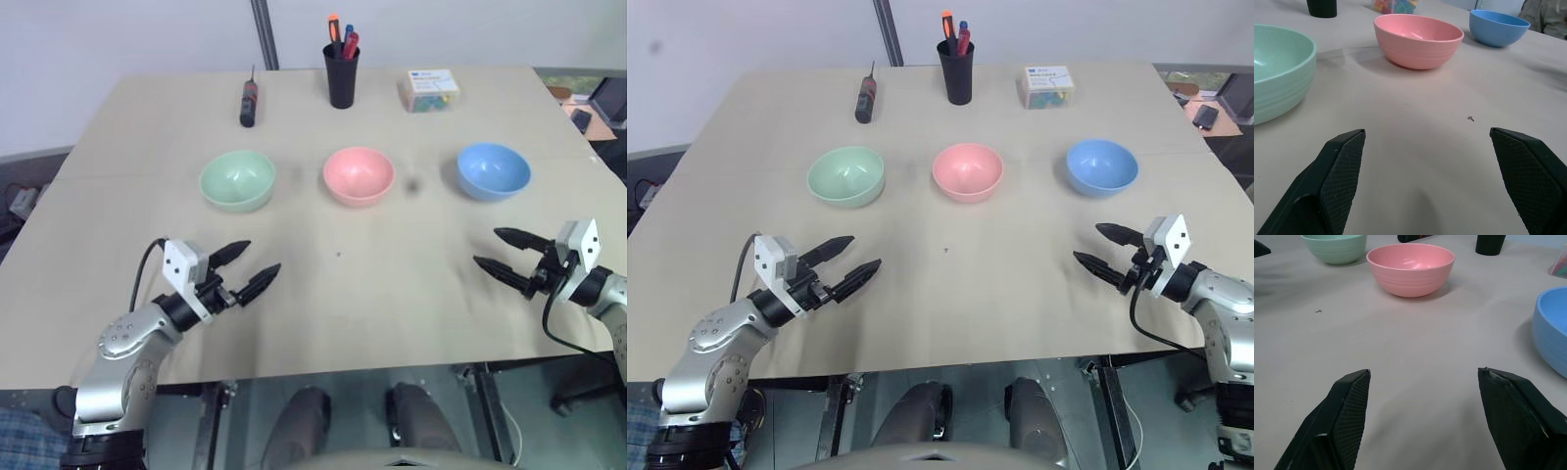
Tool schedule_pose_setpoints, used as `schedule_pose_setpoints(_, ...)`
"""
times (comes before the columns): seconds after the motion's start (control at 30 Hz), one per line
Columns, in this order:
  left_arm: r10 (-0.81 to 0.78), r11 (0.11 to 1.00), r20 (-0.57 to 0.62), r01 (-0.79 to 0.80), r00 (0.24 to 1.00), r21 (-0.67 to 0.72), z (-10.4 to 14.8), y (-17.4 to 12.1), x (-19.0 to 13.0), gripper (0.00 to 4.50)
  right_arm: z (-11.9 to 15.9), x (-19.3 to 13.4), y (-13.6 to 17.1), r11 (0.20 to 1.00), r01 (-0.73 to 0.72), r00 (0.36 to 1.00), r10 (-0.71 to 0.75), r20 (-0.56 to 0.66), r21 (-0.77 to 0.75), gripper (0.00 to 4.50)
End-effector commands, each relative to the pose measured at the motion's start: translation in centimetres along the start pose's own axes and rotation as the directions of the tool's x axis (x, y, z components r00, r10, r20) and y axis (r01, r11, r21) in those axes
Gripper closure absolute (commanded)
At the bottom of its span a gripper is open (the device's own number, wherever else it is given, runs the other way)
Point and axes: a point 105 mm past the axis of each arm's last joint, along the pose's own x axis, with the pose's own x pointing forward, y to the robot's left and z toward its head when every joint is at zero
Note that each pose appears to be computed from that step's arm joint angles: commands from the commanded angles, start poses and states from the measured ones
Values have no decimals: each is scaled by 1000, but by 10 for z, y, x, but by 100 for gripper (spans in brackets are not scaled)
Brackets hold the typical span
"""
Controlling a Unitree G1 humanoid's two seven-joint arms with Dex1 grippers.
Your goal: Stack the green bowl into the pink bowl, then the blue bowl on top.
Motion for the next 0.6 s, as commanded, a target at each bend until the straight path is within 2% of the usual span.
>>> schedule_pose_setpoints(0.03,-17,999,46,15,999,42,15,-3,1,18,10,-3,-2,999,4,1000,-4,14,-41,81)
schedule_pose_setpoints(0.13,-23,1000,53,23,998,17,16,-3,2,18,8,-1,0,999,-18,1000,17,-22,-46,81)
schedule_pose_setpoints(0.6,-42,998,66,40,997,43,16,-6,1,18,8,-1,3,998,-29,999,28,-19,-60,81)
